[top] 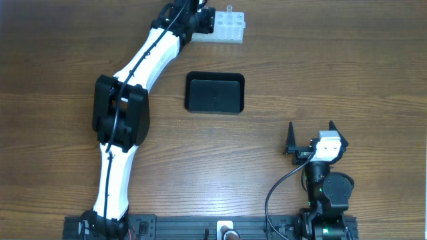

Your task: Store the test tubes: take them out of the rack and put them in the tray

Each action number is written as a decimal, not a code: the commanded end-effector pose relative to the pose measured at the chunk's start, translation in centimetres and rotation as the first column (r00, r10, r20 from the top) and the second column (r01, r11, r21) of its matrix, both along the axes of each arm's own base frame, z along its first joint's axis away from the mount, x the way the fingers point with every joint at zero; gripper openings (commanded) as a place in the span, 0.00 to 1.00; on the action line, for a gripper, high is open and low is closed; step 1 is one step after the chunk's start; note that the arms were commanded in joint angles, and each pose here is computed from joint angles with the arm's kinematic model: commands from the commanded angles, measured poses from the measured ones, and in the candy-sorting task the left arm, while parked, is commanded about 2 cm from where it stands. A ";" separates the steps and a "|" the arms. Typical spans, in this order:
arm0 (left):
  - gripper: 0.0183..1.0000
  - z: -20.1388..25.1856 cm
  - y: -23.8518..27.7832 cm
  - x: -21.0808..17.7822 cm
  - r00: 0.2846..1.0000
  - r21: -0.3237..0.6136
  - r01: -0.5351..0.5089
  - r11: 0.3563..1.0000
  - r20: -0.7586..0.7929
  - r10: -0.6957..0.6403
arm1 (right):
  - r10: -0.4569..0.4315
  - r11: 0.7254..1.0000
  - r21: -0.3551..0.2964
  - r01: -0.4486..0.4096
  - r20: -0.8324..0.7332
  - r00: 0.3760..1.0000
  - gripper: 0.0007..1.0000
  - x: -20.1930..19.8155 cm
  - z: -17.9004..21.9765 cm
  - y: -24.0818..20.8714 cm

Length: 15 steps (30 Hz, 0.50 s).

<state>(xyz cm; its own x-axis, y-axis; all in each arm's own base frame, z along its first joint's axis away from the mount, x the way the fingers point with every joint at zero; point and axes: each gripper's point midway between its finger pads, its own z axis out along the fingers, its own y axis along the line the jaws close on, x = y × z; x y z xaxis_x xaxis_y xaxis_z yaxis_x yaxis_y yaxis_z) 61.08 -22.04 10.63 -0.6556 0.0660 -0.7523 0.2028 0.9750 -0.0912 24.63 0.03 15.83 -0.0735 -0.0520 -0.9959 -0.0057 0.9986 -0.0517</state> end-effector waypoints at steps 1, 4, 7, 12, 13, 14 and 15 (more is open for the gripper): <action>0.76 -0.1 0.1 0.5 1.000 -0.002 0.006 1.000 0.005 -0.006 | 0.009 1.000 0.007 -0.009 0.000 1.000 0.99 0.0 -0.2 0.1; 0.76 -0.1 0.1 0.5 1.000 -0.002 0.006 1.000 0.005 -0.006 | 0.009 1.000 0.007 -0.009 0.000 1.000 0.99 0.0 -0.2 0.1; 0.76 -0.1 -0.1 0.4 1.000 -0.002 0.008 1.000 0.005 -0.008 | 0.009 1.000 0.007 -0.009 0.000 1.000 0.99 0.0 -0.2 0.1; 0.77 0.2 -0.2 0.5 1.000 -0.004 0.009 1.000 0.009 -0.009 | 0.009 1.000 0.007 -0.009 0.000 1.000 0.99 0.0 -0.2 0.1; 0.77 0.4 -0.2 0.5 1.000 -0.005 0.010 1.000 0.013 -0.010 | 0.009 1.000 0.007 -0.009 0.000 1.000 0.99 0.0 -0.2 0.1; 0.77 0.6 -0.3 0.6 1.000 -0.007 0.010 1.000 0.018 -0.010 | 0.009 1.000 0.007 -0.009 0.000 1.000 0.99 0.0 -0.2 0.1; 0.77 0.9 -0.4 0.6 1.000 -0.008 0.011 1.000 0.024 -0.011 | 0.009 1.000 0.007 -0.009 0.000 1.000 0.99 0.0 -0.2 0.1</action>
